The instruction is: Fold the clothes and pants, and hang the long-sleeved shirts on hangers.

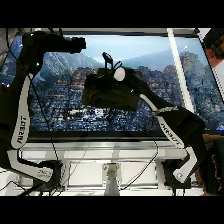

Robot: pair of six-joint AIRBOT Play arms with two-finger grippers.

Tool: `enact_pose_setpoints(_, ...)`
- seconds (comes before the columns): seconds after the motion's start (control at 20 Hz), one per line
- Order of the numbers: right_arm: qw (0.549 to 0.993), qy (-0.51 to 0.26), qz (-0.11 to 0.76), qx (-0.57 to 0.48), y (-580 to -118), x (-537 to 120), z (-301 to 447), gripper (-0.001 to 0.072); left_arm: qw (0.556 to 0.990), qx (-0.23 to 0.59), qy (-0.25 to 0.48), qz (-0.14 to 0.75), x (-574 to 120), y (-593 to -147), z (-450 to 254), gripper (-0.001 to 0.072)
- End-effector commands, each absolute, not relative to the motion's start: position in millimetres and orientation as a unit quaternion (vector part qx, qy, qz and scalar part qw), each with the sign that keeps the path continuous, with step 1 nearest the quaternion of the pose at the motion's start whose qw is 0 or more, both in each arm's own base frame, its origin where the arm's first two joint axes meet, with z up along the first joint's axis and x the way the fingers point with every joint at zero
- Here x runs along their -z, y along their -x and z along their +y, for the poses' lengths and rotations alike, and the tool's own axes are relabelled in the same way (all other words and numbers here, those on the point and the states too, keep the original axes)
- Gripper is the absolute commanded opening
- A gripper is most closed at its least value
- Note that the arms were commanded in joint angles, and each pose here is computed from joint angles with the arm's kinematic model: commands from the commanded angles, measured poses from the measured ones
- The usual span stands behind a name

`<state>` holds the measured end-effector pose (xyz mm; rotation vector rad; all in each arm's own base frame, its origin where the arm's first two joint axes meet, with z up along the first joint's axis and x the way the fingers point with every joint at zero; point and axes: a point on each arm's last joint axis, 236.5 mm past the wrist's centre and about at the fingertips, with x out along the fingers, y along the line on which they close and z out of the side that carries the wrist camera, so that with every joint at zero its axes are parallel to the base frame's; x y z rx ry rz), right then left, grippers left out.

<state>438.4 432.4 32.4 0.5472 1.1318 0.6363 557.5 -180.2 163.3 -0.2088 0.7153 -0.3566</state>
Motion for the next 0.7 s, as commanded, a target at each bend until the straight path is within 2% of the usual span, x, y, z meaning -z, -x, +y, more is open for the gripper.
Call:
enact_pose_setpoints(0.0,0.760,-0.265,0.509,-0.305,-438.0,-43.4,452.6,0.0605,0.912,0.175,0.100,0.358,-159.4,-553.9,-181.4,0.0009)
enact_pose_setpoints(0.1,0.752,-0.238,0.535,-0.304,-442.7,-56.8,424.9,0.0606,0.912,0.175,0.101,0.358,-159.5,-553.9,-181.4,0.0009)
enact_pose_setpoints(0.2,0.763,-0.197,0.537,-0.301,-458.5,-77.7,385.0,0.0590,0.912,0.175,0.100,0.358,-159.4,-553.8,-181.4,0.0009)
enact_pose_setpoints(0.25,0.773,-0.176,0.536,-0.292,-468.9,-90.1,357.8,0.0430,0.911,0.175,0.101,0.359,-159.1,-553.6,-181.4,0.0009)
enact_pose_setpoints(0.3,0.783,-0.163,0.531,-0.280,-479.7,-101.9,330.1,0.0146,0.911,0.176,0.100,0.360,-158.5,-552.9,-181.7,0.0009)
enact_pose_setpoints(0.35,0.794,-0.164,0.522,-0.265,-491.4,-113.8,300.3,0.0052,0.910,0.176,0.100,0.361,-158.4,-552.7,-182.0,0.0009)
enact_pose_setpoints(0.5,0.812,-0.174,0.512,-0.220,-509.6,-129.3,211.7,0.0037,0.906,0.184,0.111,0.366,-158.7,-549.5,-187.4,0.0009)
enact_pose_setpoints(0.65,0.767,-0.202,0.535,-0.291,-488.6,-132.1,162.0,0.0036,0.904,0.187,0.113,0.368,-160.6,-546.4,-188.6,0.0009)
